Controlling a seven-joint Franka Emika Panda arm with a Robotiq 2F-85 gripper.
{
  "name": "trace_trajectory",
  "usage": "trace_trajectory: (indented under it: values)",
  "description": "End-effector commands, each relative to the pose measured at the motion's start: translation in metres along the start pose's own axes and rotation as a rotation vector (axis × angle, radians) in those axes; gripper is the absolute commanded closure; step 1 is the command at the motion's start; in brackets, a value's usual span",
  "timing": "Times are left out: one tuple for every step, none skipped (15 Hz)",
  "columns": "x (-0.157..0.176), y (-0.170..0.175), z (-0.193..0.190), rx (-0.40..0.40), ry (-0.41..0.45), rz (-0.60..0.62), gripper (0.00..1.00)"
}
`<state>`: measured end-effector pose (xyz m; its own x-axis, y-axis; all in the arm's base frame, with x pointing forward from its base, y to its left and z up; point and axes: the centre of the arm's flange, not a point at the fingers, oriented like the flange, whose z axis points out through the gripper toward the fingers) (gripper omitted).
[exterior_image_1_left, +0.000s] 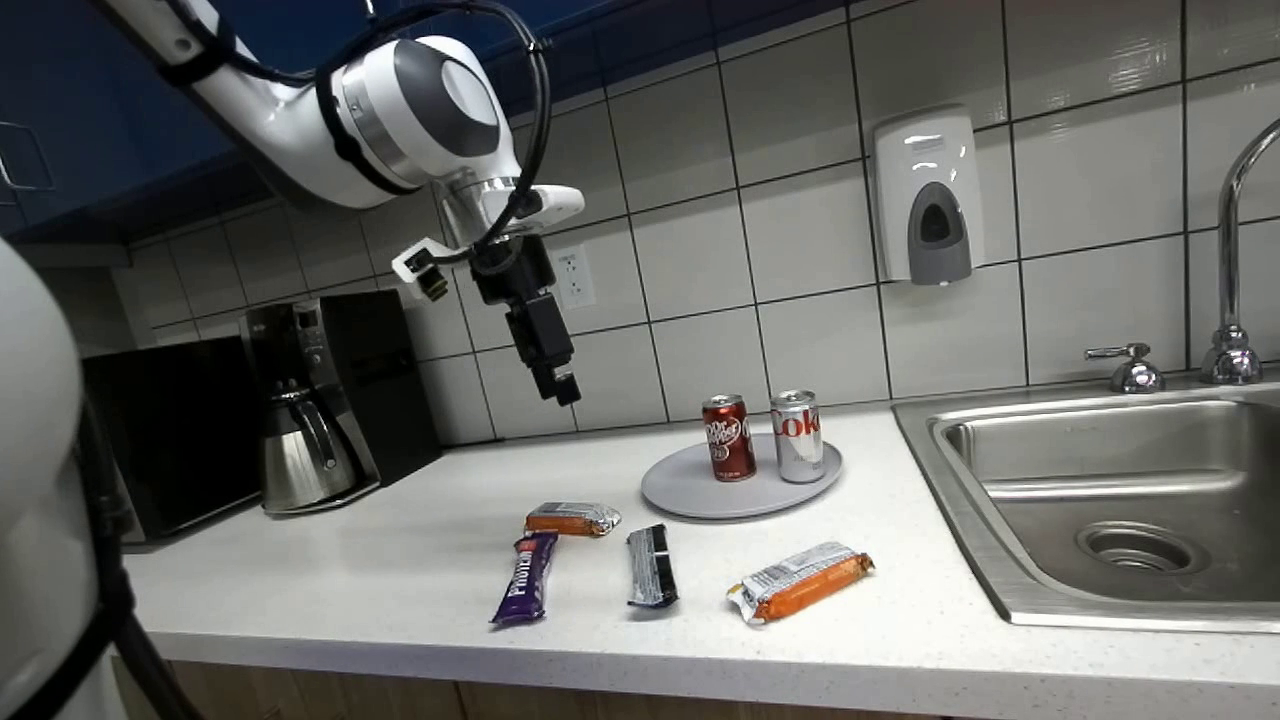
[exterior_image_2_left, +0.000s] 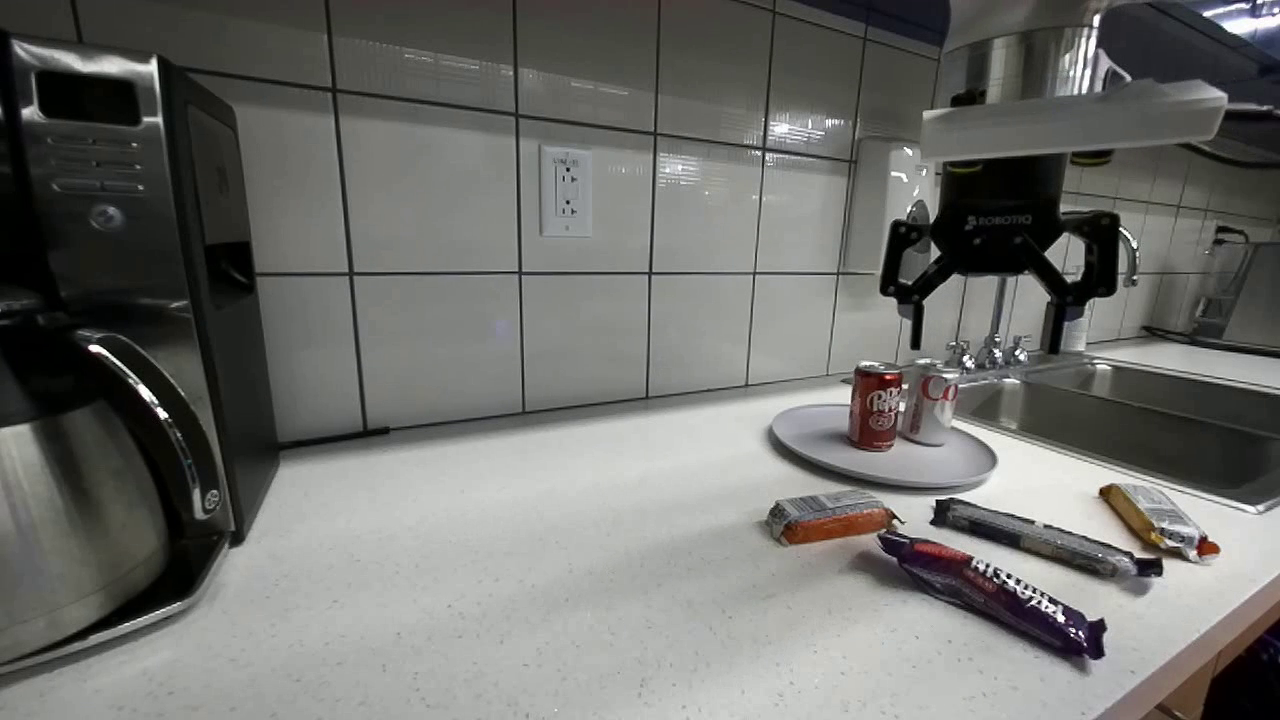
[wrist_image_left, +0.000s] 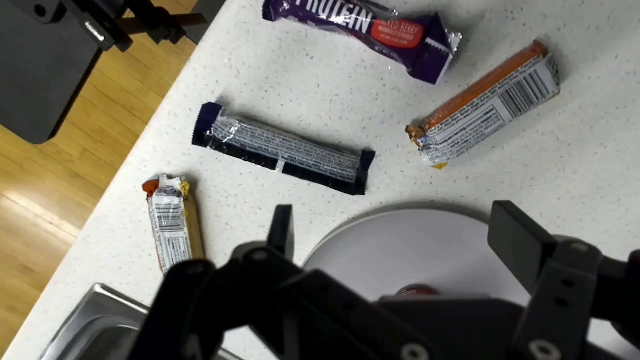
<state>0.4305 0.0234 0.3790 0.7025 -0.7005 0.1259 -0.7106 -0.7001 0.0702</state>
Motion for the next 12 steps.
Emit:
trace_trajectory:
  values:
    - [0.032, -0.007, -0.001, -0.005, 0.005, 0.14, 0.0]
    - [0.039, -0.006, 0.0, -0.002, 0.005, 0.17, 0.0]
    - [0.046, -0.005, 0.0, 0.0, 0.006, 0.195, 0.0]
    - [0.053, -0.003, 0.002, 0.001, 0.008, 0.22, 0.0]
    - [0.06, -0.002, 0.004, 0.001, 0.009, 0.236, 0.0]
    - [0.067, -0.001, 0.006, -0.001, 0.011, 0.251, 0.0]
    - [0.074, 0.0, 0.008, -0.004, 0.017, 0.264, 0.0]
    - [0.082, 0.001, 0.01, -0.007, 0.019, 0.277, 0.0]
    - [0.089, 0.002, 0.013, -0.011, 0.024, 0.293, 0.0]
    - [0.097, 0.002, 0.016, -0.015, 0.024, 0.311, 0.0]
    - [0.105, 0.002, 0.019, -0.021, 0.026, 0.334, 0.0]
    - [0.115, 0.003, 0.021, -0.017, 0.019, 0.363, 0.0]
